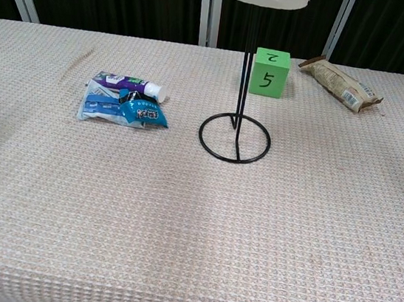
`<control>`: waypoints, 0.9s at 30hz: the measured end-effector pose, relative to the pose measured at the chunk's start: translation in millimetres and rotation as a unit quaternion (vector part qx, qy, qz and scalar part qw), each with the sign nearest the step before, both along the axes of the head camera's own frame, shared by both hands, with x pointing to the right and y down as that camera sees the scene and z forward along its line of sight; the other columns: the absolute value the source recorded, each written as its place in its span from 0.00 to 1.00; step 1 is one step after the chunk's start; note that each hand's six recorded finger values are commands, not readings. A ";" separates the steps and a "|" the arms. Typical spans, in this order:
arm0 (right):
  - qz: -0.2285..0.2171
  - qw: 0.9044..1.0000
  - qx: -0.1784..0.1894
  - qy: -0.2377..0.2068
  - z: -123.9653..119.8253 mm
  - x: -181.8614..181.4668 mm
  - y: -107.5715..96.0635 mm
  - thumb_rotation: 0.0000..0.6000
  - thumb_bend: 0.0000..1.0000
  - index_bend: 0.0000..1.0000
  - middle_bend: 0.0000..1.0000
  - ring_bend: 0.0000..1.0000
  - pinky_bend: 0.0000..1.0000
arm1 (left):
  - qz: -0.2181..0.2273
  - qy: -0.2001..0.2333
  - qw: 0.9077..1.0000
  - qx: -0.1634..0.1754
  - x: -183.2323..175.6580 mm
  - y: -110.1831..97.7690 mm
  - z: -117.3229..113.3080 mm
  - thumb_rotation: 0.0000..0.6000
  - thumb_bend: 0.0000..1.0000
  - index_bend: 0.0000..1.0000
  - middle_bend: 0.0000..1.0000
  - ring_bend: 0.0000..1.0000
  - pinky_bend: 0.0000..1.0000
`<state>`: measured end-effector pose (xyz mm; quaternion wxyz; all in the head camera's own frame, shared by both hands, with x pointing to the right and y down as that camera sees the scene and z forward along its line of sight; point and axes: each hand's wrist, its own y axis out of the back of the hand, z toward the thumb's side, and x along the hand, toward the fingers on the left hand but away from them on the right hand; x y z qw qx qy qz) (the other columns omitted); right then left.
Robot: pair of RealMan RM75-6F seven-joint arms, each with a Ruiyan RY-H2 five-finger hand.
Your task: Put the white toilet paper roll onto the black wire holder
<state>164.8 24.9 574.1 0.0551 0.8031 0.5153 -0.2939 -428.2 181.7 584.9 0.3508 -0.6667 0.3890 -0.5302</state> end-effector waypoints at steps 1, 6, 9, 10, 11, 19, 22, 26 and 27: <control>0.000 1.000 -0.001 0.001 1.3 0.4 0.5 1.00 0.18 0.45 0.41 0.29 0.28 | 0.000 0.000 1.000 0.000 0.0 0.1 0.4 0.39 0.12 0.07 0.06 0.04 0.21; 0.000 1.000 -0.008 0.002 8.7 1.1 2.8 1.00 0.18 0.45 0.41 0.29 0.28 | 0.000 0.001 1.000 -0.002 0.7 0.4 2.6 0.39 0.12 0.07 0.06 0.04 0.21; -0.001 1.000 -0.012 0.003 14.2 1.6 4.6 1.00 0.18 0.45 0.41 0.29 0.28 | 0.000 0.000 1.000 -0.002 0.3 0.3 3.1 0.39 0.12 0.07 0.06 0.04 0.21; -0.001 1.000 -0.014 0.003 16.5 1.8 5.5 1.00 0.18 0.45 0.41 0.29 0.28 | 0.000 0.000 1.000 -0.002 0.1 0.3 3.2 0.39 0.12 0.07 0.06 0.04 0.21; -0.001 1.000 -0.017 0.003 19.2 2.2 6.5 1.00 0.18 0.45 0.41 0.29 0.28 | 0.000 -0.001 1.000 -0.002 -0.1 0.3 3.2 0.39 0.12 0.07 0.06 0.04 0.21; -0.005 1.000 -0.021 0.004 40.9 8.2 14.1 1.00 0.17 0.43 0.40 0.29 0.28 | 0.001 -0.003 1.000 0.002 -0.5 0.3 0.9 0.39 0.12 0.07 0.05 0.04 0.21; -0.011 1.000 -0.022 0.008 48.3 11.1 19.7 1.00 0.17 0.43 0.39 0.29 0.28 | 0.003 0.000 1.000 0.004 0.6 0.2 0.1 0.40 0.12 0.07 0.05 0.04 0.21; -0.016 0.999 -0.028 0.007 58.7 15.5 27.9 1.00 0.16 0.41 0.38 0.27 0.27 | 0.004 0.001 1.000 0.005 1.6 0.4 0.3 0.39 0.12 0.07 0.05 0.04 0.21; -0.019 0.999 -0.032 0.006 62.4 16.5 30.3 1.00 0.16 0.40 0.37 0.26 0.26 | 0.005 0.001 1.000 0.005 1.9 0.4 0.2 0.39 0.12 0.07 0.05 0.04 0.21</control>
